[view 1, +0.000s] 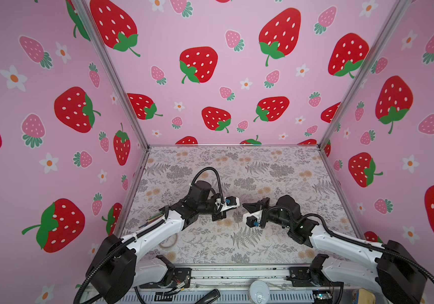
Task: Put the keys on the keyring
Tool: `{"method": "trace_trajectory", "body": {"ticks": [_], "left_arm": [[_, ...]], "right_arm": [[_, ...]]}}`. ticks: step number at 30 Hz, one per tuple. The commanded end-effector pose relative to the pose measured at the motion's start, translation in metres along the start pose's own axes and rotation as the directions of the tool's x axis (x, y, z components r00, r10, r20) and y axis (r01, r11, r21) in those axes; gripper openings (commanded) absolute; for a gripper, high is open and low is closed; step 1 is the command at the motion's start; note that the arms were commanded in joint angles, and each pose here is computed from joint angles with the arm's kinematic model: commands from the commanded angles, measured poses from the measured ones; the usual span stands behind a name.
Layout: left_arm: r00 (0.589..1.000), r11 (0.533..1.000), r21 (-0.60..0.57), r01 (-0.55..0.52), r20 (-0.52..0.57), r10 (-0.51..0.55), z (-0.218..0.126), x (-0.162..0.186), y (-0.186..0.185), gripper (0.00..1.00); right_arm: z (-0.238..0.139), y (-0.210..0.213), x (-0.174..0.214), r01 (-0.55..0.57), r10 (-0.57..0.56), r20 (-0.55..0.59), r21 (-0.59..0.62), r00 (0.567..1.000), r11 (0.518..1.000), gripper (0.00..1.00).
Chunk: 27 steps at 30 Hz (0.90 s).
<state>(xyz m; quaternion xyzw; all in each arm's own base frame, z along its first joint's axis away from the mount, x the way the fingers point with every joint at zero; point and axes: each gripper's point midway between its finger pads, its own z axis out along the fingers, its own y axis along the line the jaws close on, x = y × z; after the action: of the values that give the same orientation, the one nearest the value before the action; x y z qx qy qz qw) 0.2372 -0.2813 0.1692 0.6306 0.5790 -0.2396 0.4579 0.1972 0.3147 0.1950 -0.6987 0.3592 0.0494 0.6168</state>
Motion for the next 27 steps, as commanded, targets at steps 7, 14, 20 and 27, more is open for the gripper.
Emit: {"method": "trace_trajectory", "body": {"ticks": [7,14,20,27], "left_arm": [[0.998,0.999,0.021,-0.031,0.05,0.03,-0.002,-0.021,0.004,0.0],[0.998,0.999,0.021,-0.03,0.049,0.029,-0.002,-0.021,0.004,0.0],[0.999,0.999,0.023,-0.026,0.045,0.025,-0.002,-0.021,0.004,0.0],[0.999,0.999,0.031,-0.011,0.049,0.009,-0.001,-0.022,0.005,0.0]], "right_arm": [[0.004,-0.001,-0.017,0.058,-0.055,0.055,-0.044,0.997,0.997,0.0],[0.005,0.007,-0.016,0.095,-0.091,0.055,-0.073,0.994,0.993,0.0],[0.002,0.008,-0.018,0.111,-0.107,0.062,-0.074,0.992,0.991,0.0],[0.001,0.014,-0.014,0.148,-0.145,0.035,-0.095,0.989,0.984,0.0]]}}
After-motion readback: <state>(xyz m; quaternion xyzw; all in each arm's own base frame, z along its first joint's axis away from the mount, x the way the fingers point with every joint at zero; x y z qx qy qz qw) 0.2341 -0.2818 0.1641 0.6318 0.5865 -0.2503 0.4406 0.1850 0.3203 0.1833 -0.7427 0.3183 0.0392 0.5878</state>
